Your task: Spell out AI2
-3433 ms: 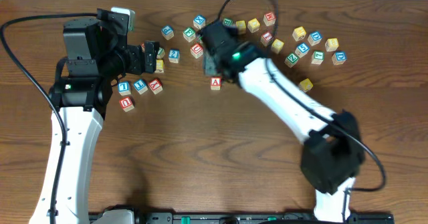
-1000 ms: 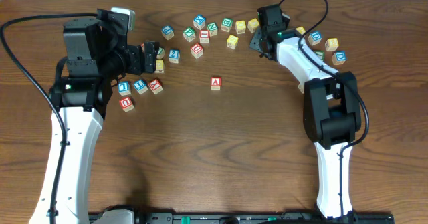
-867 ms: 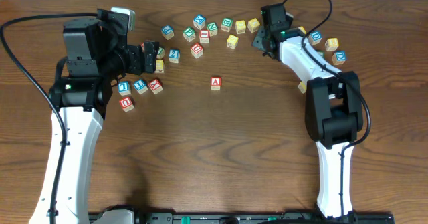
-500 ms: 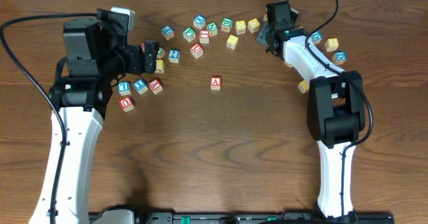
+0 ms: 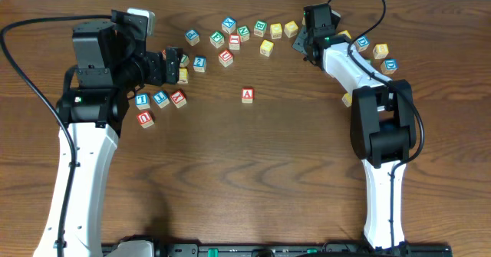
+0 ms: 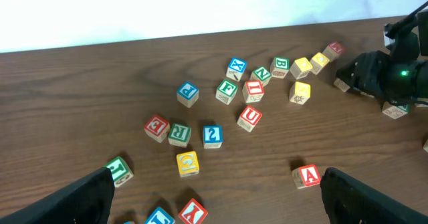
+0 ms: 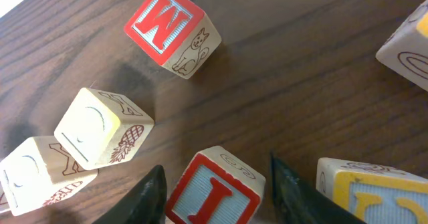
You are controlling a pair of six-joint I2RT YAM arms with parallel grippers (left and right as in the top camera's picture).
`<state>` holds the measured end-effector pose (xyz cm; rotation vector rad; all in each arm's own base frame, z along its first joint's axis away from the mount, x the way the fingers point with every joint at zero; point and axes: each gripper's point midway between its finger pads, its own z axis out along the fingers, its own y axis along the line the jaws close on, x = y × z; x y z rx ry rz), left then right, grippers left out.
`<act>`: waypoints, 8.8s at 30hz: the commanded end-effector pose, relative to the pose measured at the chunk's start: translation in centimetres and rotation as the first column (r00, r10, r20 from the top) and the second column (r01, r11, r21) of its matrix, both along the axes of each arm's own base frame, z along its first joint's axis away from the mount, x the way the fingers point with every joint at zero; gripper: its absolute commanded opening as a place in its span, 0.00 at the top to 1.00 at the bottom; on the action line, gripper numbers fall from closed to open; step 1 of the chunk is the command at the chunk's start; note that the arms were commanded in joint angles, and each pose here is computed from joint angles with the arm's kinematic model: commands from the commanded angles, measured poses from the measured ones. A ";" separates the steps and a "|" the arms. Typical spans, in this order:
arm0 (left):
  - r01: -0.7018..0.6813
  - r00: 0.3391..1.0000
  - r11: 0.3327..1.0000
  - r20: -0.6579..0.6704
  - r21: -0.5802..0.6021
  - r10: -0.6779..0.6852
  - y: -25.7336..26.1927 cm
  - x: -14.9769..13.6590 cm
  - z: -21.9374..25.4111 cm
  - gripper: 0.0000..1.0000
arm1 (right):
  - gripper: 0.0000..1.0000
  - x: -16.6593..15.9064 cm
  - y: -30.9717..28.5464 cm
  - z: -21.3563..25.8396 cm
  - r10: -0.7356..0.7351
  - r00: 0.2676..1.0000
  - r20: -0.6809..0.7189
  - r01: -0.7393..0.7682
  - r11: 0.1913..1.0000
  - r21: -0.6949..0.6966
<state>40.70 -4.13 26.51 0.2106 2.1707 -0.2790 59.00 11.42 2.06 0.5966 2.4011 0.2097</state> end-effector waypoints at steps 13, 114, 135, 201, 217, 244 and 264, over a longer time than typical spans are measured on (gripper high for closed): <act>-0.004 1.000 1.000 0.028 -0.007 0.004 0.0 0.3 1.3 0.02 | 0.68 0.3 1.3 -0.2 0.187 0.982 0.005 -0.187 0.981 -0.044; -0.004 1.000 1.000 0.028 -0.007 0.004 0.0 0.3 1.3 0.02 | 0.82 -9.0 4.4 3.1 0.647 0.718 -0.258 -0.686 0.720 -0.106; -0.004 1.000 1.000 0.028 -0.007 0.004 0.0 0.3 1.3 0.02 | 0.86 -19.7 10.7 2.4 0.517 0.708 -0.480 -0.590 0.807 -0.001; -0.004 1.000 1.000 0.028 -0.006 0.004 0.0 0.3 1.3 0.02 | 0.60 -17.6 13.3 2.1 0.359 0.890 -0.282 -0.404 0.907 -0.121; -0.004 1.000 1.000 0.028 -0.007 0.004 0.0 0.3 1.3 0.02 | 0.52 -12.1 3.2 15.5 0.361 0.932 -0.011 -0.354 0.907 -0.227; -0.004 1.000 1.000 0.028 -0.007 0.004 0.0 0.3 1.3 0.02 | 0.36 -8.8 -8.5 7.3 0.473 0.867 -0.159 -0.497 0.846 -0.191; -0.004 1.000 1.000 0.028 -0.006 0.004 0.0 0.3 1.3 0.02 | 0.43 -8.7 -11.2 7.3 0.298 0.942 -0.157 -0.322 0.932 -0.165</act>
